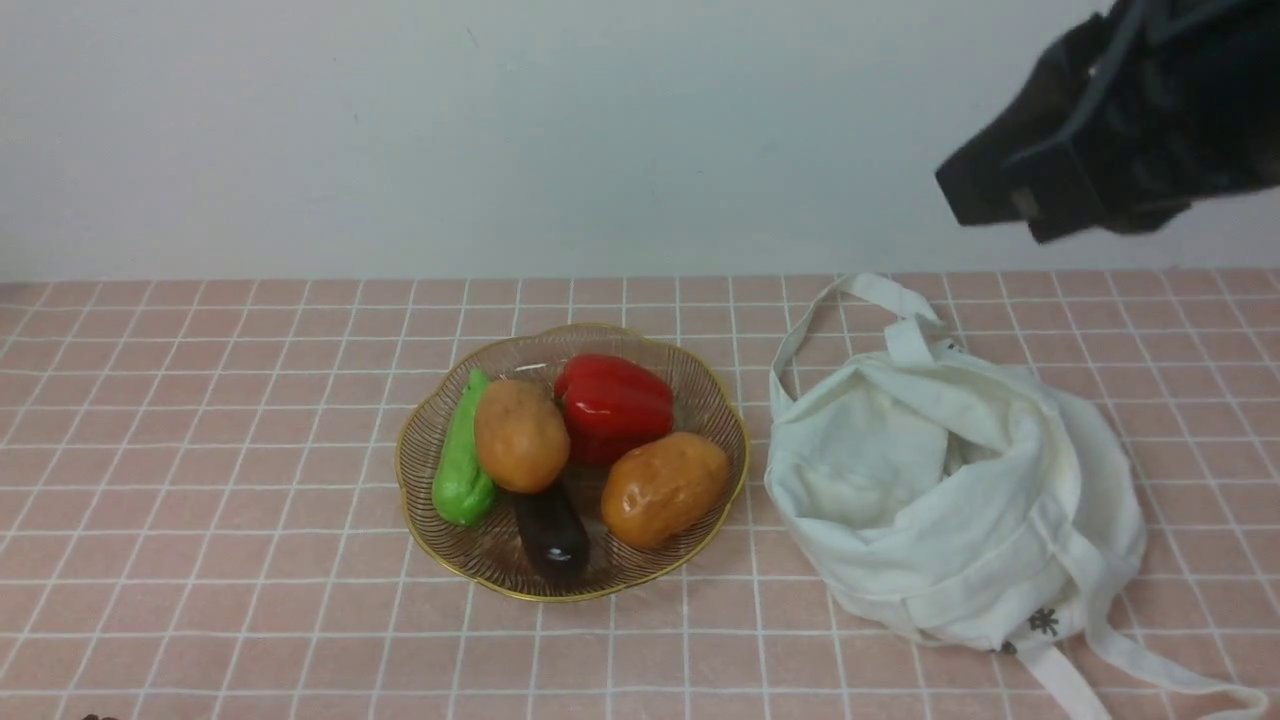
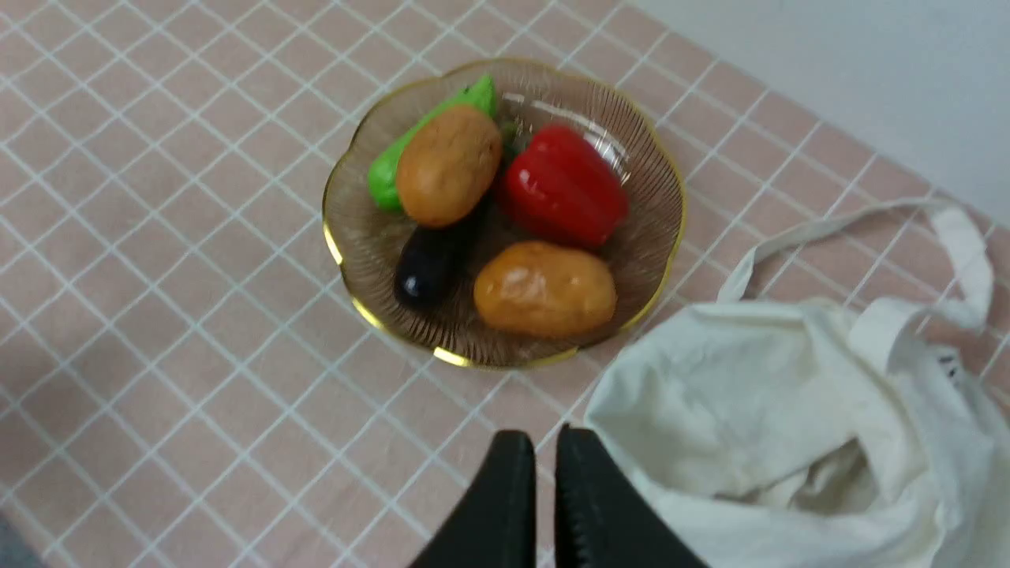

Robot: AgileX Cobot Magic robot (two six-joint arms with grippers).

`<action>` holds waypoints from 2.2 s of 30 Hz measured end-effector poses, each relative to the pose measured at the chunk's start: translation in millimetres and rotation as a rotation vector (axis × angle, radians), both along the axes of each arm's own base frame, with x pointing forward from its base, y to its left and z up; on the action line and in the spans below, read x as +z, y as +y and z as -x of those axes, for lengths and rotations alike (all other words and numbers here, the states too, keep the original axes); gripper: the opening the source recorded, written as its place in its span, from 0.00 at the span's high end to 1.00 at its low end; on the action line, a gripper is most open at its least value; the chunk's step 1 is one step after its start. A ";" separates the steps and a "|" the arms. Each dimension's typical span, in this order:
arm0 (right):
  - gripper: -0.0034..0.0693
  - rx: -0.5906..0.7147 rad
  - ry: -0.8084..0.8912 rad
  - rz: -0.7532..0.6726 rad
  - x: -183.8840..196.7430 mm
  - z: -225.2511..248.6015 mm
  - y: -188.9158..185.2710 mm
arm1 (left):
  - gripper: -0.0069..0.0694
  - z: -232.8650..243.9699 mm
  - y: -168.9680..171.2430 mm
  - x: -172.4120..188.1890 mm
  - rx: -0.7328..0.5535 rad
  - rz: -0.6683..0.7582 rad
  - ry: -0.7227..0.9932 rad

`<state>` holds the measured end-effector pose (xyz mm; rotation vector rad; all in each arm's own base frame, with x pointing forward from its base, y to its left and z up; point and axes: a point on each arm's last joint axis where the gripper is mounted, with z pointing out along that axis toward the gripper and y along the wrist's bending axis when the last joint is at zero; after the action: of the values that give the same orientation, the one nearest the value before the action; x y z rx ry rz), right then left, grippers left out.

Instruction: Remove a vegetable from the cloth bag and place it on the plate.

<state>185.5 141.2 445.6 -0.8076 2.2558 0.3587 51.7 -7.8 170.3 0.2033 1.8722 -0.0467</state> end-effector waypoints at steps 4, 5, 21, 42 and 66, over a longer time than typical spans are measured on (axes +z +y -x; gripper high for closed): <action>0.97 -0.008 0.018 -0.028 -29.0 7.3 -3.3 | 0.92 0.0 0.0 0.0 0.000 0.000 0.000; 0.97 -0.014 0.001 -0.061 -42.3 10.3 -4.6 | 0.92 0.0 0.0 0.0 0.000 0.000 0.000; 0.97 -0.123 -0.221 -0.373 -116.8 28.7 -21.4 | 0.92 0.0 0.0 0.0 0.000 0.000 0.000; 0.97 -0.199 -0.396 -0.361 -133.9 53.6 -62.2 | 0.92 0.0 0.0 0.0 0.000 0.000 0.000; 0.97 -0.574 -0.569 -0.236 -264.3 130.8 -134.3 | 0.92 0.0 0.0 0.0 0.000 0.000 0.000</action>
<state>54.7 7.0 181.3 -0.0908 1.7581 0.0963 51.7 -7.8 170.3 0.2033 1.8722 -0.0467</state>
